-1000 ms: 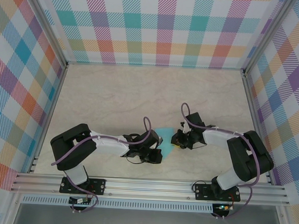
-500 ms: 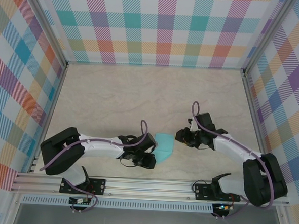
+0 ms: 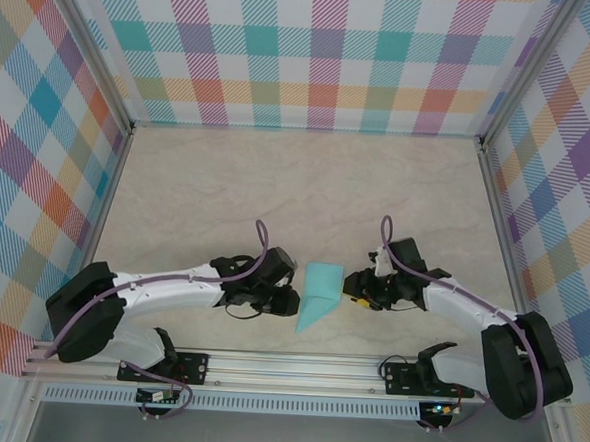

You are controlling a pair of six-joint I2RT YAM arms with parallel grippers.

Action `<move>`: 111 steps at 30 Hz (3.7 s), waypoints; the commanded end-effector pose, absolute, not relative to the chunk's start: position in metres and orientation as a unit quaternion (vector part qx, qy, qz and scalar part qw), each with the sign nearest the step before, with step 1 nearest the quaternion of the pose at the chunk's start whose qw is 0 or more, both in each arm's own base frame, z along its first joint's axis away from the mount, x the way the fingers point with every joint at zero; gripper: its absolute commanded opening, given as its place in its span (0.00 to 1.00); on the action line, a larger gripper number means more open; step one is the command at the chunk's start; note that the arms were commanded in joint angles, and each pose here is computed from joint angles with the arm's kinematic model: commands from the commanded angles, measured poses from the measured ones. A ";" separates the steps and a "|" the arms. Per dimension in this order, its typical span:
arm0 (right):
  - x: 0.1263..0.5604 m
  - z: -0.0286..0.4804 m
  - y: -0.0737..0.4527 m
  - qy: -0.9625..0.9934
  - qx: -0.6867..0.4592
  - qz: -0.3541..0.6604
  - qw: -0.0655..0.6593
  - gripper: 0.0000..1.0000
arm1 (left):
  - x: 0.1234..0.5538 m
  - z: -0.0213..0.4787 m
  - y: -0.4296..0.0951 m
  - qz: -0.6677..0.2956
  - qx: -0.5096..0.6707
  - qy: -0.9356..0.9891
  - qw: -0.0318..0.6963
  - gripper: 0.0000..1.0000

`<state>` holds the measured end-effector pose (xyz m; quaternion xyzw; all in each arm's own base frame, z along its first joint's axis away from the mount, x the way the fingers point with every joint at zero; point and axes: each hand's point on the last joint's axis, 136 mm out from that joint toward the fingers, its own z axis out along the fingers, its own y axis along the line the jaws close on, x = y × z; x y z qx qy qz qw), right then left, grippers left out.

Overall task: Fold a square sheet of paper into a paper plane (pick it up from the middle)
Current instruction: Perform the third fold on the triangle at the bottom-center of the table, then perform the fourth fold on the wing at the bottom-center of the table.

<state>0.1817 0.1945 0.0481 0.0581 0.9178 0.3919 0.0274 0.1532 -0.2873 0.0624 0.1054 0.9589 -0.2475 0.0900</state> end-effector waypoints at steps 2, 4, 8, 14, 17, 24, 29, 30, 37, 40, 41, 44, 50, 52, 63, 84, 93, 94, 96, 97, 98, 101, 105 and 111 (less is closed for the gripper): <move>0.179 0.053 0.211 0.904 0.042 0.425 0.008 0.47 | 0.167 0.065 -0.306 -0.257 0.099 0.957 0.092 0.23; 0.180 0.051 0.213 0.905 0.042 0.423 0.003 0.47 | 0.168 0.062 -0.313 -0.262 0.096 0.956 0.087 0.21; 0.181 0.049 0.215 0.904 0.042 0.425 -0.001 0.47 | 0.174 0.063 -0.323 -0.274 0.093 0.953 0.093 0.20; 0.178 0.044 0.219 0.906 0.041 0.421 -0.010 0.49 | 0.182 0.066 -0.321 -0.265 0.084 0.954 0.112 0.20; 0.177 0.040 0.220 0.907 0.042 0.419 -0.016 0.49 | 0.185 0.067 -0.303 -0.230 0.068 0.963 0.126 0.20; 0.179 0.045 0.227 0.901 0.034 0.433 -0.014 0.48 | 0.180 0.093 -0.295 -0.258 0.057 0.952 0.154 0.21; 0.181 0.051 0.230 0.897 0.026 0.441 -0.007 0.47 | 0.162 0.109 -0.330 -0.334 0.110 0.927 0.134 0.21; 0.181 0.052 0.232 0.896 0.024 0.444 -0.006 0.46 | 0.158 0.108 -0.336 -0.336 0.121 0.925 0.130 0.20; 0.182 0.052 0.233 0.895 0.019 0.445 -0.006 0.47 | 0.160 0.072 -0.343 -0.281 0.129 0.944 0.117 0.16; 0.182 0.051 0.233 0.896 0.017 0.444 -0.006 0.47 | 0.167 0.054 -0.342 -0.249 0.121 0.953 0.119 0.12; 0.182 0.051 0.233 0.896 0.017 0.445 -0.007 0.47 | 0.169 0.050 -0.340 -0.239 0.118 0.956 0.121 0.11; 0.182 0.052 0.234 0.895 0.013 0.447 -0.008 0.47 | 0.175 0.039 -0.336 -0.214 0.109 0.963 0.125 0.09; 0.184 0.051 0.238 0.893 0.004 0.450 -0.013 0.48 | 0.170 0.032 -0.338 -0.223 0.114 0.961 0.116 0.08; 0.185 0.050 0.240 0.893 0.000 0.450 -0.015 0.47 | 0.169 0.034 -0.340 -0.232 0.117 0.959 0.116 0.08; 0.189 0.044 0.250 0.894 -0.016 0.446 -0.034 0.29 | 0.169 0.045 -0.332 -0.222 0.120 0.957 0.140 0.17; 0.191 0.052 0.254 0.896 -0.009 0.443 -0.039 0.24 | 0.148 0.050 -0.325 -0.034 0.185 0.946 0.265 0.43; 0.193 0.054 0.255 0.896 -0.008 0.442 -0.040 0.24 | 0.145 0.044 -0.324 0.012 0.192 0.941 0.277 0.46; 0.193 0.055 0.256 0.896 -0.008 0.442 -0.040 0.24 | 0.146 0.043 -0.322 0.019 0.190 0.941 0.278 0.46; 0.194 0.055 0.256 0.896 -0.008 0.442 -0.039 0.24 | 0.146 0.040 -0.320 0.029 0.186 0.941 0.280 0.46; 0.194 0.056 0.256 0.896 -0.008 0.442 -0.039 0.24 | 0.146 0.039 -0.319 0.031 0.184 0.942 0.280 0.46; 0.195 0.056 0.256 0.896 -0.008 0.442 -0.038 0.24 | 0.146 0.037 -0.318 0.033 0.184 0.942 0.280 0.46; 0.196 0.058 0.257 0.896 -0.007 0.442 -0.037 0.24 | 0.145 0.035 -0.319 0.039 0.185 0.941 0.281 0.45; 0.197 0.059 0.258 0.896 -0.007 0.442 -0.036 0.24 | 0.146 0.037 -0.319 0.043 0.184 0.939 0.289 0.40; 0.197 0.057 0.257 0.898 -0.007 0.438 -0.037 0.24 | 0.146 0.039 -0.319 0.044 0.183 0.937 0.294 0.30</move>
